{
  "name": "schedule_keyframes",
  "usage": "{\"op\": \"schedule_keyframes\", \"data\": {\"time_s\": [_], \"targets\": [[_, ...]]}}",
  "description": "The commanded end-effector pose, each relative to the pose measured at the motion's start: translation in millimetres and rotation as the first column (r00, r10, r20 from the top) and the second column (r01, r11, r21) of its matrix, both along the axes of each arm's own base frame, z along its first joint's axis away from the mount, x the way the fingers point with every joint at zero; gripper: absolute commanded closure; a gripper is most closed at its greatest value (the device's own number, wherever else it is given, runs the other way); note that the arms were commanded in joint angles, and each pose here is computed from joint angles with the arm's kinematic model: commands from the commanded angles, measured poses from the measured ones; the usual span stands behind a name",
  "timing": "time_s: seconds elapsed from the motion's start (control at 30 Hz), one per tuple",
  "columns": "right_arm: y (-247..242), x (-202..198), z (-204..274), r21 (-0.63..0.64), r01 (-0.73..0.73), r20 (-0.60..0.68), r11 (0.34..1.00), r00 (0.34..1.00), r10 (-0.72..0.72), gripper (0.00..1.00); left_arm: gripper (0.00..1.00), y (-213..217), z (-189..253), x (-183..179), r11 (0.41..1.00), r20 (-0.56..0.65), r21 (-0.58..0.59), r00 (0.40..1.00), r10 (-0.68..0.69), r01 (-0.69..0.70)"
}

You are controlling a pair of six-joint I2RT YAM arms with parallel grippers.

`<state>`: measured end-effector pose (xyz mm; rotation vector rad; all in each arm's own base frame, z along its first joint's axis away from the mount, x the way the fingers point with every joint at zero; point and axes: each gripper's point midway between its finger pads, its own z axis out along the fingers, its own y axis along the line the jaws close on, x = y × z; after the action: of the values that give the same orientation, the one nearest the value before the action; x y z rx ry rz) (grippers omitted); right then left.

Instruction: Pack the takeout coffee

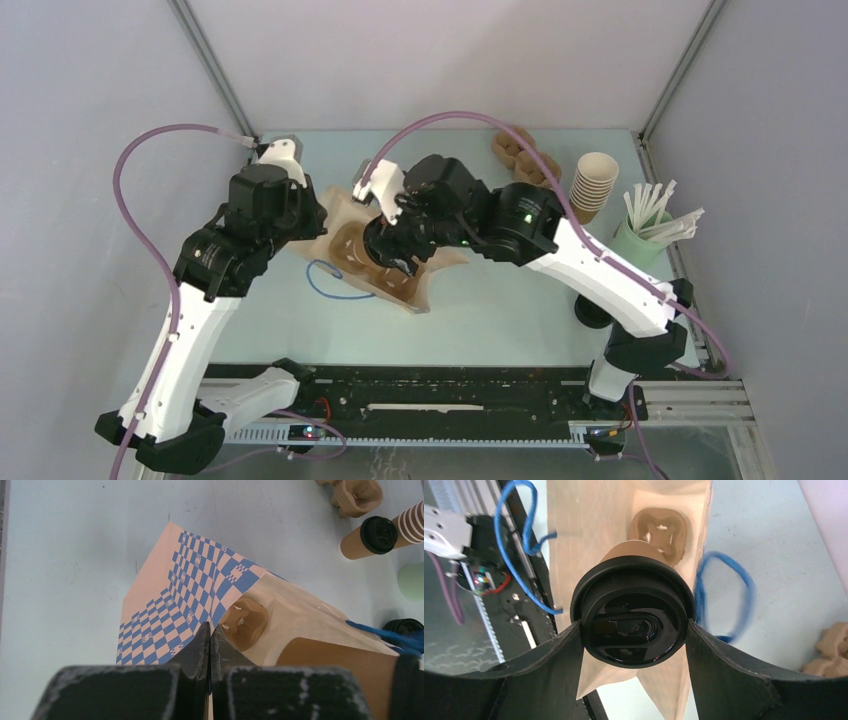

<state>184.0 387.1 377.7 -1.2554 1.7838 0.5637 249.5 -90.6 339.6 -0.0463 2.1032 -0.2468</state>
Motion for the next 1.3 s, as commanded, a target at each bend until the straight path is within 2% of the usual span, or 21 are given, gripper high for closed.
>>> {"op": "schedule_keyframes", "data": {"time_s": [0.0,0.2,0.47,0.63,0.9,1.27], "targets": [[-6.1,6.9,-2.0,-0.093,0.034,0.129,0.995,0.991,-0.021,0.74,1.0,-10.1,27.5,2.6,0.998,0.074,-0.058,0.997,-0.034,0.038],[5.2,16.7,-33.3,-0.199,0.072,0.17,0.977,0.985,-0.038,0.76,1.0,-14.6,29.8,1.1,0.994,0.071,-0.099,0.997,-0.034,0.041],[25.7,8.4,-58.9,-0.228,0.058,0.168,0.972,0.986,-0.019,0.76,1.0,-14.5,39.0,-0.4,0.992,0.092,-0.116,0.995,-0.03,0.041],[20.0,14.2,-82.1,-0.269,0.09,0.175,0.959,0.984,-0.043,0.77,1.0,-14.3,40.0,-1.7,0.992,0.097,-0.12,0.995,-0.032,0.044],[6.7,16.8,-117.6,-0.278,0.129,0.151,0.952,0.984,-0.089,0.81,1.0,-14.6,47.6,0.7,0.99,0.147,-0.13,0.989,-0.032,0.051],[13.7,35.0,-118.7,-0.238,0.213,0.22,0.948,0.962,-0.161,0.81,1.0,-19.3,48.5,-4.3,0.981,0.202,-0.173,0.978,-0.053,0.089]]}}
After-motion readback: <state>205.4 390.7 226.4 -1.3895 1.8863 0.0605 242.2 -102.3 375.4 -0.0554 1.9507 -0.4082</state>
